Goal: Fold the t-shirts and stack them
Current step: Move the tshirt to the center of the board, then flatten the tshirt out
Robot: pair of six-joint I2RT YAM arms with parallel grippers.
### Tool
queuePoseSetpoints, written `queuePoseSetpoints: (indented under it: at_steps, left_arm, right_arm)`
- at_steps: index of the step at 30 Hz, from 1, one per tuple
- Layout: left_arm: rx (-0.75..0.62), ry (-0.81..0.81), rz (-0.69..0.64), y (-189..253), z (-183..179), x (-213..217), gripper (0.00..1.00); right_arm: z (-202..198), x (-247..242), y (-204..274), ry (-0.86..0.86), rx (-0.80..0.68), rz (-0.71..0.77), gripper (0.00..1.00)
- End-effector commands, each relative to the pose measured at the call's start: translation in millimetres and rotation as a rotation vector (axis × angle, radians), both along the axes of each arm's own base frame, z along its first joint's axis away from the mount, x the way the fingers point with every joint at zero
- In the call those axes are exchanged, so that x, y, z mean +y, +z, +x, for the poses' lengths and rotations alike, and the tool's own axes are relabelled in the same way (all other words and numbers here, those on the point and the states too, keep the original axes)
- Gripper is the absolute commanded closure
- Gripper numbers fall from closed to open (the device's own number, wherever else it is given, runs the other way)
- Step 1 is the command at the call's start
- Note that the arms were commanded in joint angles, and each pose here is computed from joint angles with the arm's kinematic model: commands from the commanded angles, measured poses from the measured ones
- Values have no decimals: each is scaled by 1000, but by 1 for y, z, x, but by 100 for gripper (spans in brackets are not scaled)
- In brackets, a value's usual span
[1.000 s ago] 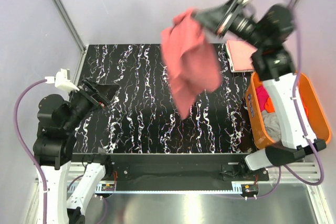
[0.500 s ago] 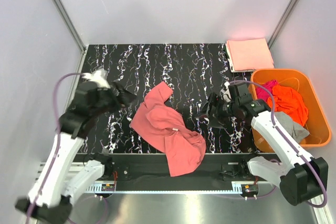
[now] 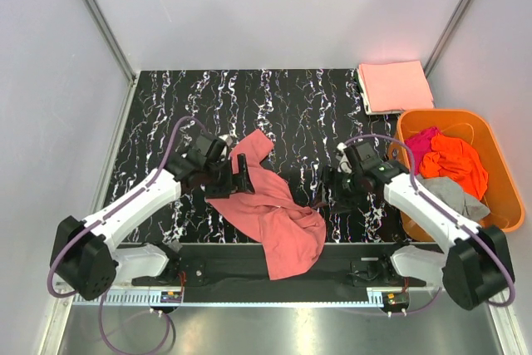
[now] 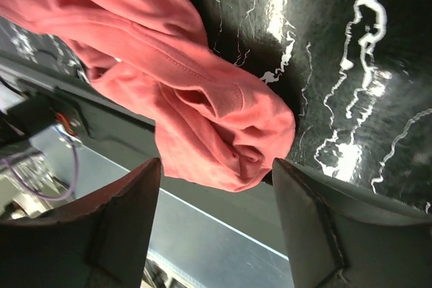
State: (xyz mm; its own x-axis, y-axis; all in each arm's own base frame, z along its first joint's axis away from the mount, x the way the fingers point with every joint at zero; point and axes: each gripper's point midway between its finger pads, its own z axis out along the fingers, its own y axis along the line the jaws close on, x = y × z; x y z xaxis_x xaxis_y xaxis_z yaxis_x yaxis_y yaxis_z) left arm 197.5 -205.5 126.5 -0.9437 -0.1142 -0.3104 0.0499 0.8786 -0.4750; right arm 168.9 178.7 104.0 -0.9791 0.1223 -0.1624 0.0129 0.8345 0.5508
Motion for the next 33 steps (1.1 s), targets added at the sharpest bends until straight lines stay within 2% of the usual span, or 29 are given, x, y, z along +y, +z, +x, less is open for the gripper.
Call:
queuePoseSetpoints:
  at_steps: [1, 6, 10, 11, 14, 17, 18, 21, 22, 23, 25, 26, 27, 29, 31, 32, 33]
  left_arm:
    - [9, 21, -58, -5, 0, -9, 9]
    - [37, 21, -86, -23, 6, -18, 9]
    - [52, 3, -117, -31, 15, -32, 21]
    - [62, -1, -121, -32, 16, -34, 27]
    - [59, -1, -114, -34, 19, -35, 34]
    - [32, 8, -110, -33, 25, -32, 50]
    - [30, 9, -109, -33, 27, -31, 50]
    - [20, 1, -122, -29, 35, -32, 65]
    - [9, -2, -129, -25, 39, -32, 82]
    - [-4, 8, -135, -20, 46, -30, 88]
    - [-62, 5, -154, 1, 58, -31, 100]
    - [-92, 13, -152, 10, 65, -30, 100]
    - [-149, 14, -160, 33, 76, -27, 100]
    - [-230, 22, -166, 61, 90, -22, 100]
    - [-373, 3, -195, 115, 105, -20, 100]
    - [-431, 17, -196, 135, 115, -13, 100]
    - [-546, 11, -213, 177, 121, -8, 100]
  right_arm:
    - [6, 23, -5, 99, -57, 29, 25]
    - [14, 25, -29, 124, -53, -92, 20]
    - [19, 25, -34, 130, -65, -115, 25]
    - [19, 27, -37, 139, -60, -111, 27]
    - [22, 31, -38, 148, -87, -97, 33]
    - [24, 38, -43, 162, -92, -77, 49]
    - [24, 39, -46, 165, -82, -77, 49]
    - [22, 46, -50, 189, -62, -73, 56]
    - [24, 47, -49, 189, -71, -74, 62]
    - [25, 48, -48, 188, -75, -75, 66]
    - [30, 49, -45, 178, -91, -80, 81]
    - [37, 53, -38, 179, -111, -72, 96]
    - [40, 55, -33, 186, -124, -68, 100]
    - [53, 64, -4, 202, -180, -47, 100]
    - [57, 63, 22, 232, -231, -73, 100]
    - [72, 70, 58, 247, -323, -54, 100]
    - [78, 70, 77, 250, -368, -54, 100]
